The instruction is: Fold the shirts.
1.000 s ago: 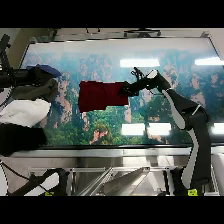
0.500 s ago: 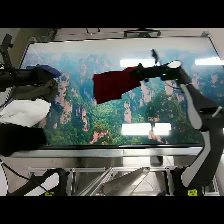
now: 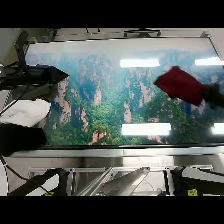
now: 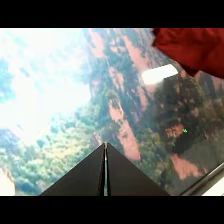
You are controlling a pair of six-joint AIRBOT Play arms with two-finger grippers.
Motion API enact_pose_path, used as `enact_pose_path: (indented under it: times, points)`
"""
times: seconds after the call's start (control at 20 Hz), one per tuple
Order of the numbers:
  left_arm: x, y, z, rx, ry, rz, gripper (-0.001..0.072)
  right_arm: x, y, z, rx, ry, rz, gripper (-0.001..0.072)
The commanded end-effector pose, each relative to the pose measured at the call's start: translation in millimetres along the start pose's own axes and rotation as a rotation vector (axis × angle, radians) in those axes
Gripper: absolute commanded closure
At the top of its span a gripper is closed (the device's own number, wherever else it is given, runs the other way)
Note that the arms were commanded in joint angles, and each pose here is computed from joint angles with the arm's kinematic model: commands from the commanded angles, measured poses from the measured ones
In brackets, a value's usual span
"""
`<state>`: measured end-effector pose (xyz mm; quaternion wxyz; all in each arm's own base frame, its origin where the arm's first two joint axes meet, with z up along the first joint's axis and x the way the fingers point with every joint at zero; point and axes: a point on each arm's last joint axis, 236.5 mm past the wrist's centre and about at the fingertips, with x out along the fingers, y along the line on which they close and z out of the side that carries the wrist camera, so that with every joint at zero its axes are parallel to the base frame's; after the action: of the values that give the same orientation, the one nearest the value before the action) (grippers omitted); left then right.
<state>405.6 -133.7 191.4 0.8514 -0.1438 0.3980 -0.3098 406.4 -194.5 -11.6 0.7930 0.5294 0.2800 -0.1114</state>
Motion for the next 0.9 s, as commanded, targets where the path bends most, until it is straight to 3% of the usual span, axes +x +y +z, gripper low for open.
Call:
enact_pose_path:
  times: [0.0, 0.25, 0.5, 0.55, 0.6, 0.65, 0.75, 0.8, 0.85]
  points:
    - [12, -19, 4, 0.042, -0.015, -0.021, 0.0689, -95, -118, 14, 0.113, -0.275, -0.207, 0.0694]
    - [23, -41, 1, 0.078, -0.005, -0.055, 0.0689, -168, -171, 19, 0.206, -0.476, -0.321, 0.0691]
    - [28, -53, -4, 0.095, 0.012, -0.077, 0.0689, -174, -179, 15, 0.174, -0.461, -0.346, 0.0688]
    - [28, -53, -4, 0.096, 0.012, -0.077, 0.0689, -172, -176, 12, 0.17, -0.444, -0.334, 0.0627]
    - [28, -53, -4, 0.096, 0.012, -0.077, 0.0689, -169, -173, 9, 0.165, -0.427, -0.322, 0.0374]
    - [28, -53, -4, 0.095, 0.012, -0.077, 0.0689, -167, -171, 4, 0.158, -0.403, -0.313, 0.0254]
    - [28, -54, -4, 0.095, 0.011, -0.078, 0.0689, -161, -164, -14, 0.154, -0.32, -0.294, 0.0257]
    - [28, -54, -4, 0.094, 0.01, -0.078, 0.0689, -165, -166, -23, 0.185, -0.283, -0.311, 0.031]
    - [28, -54, -3, 0.095, 0.006, -0.077, 0.069, -172, -166, -27, 0.188, -0.263, -0.339, 0.0419]
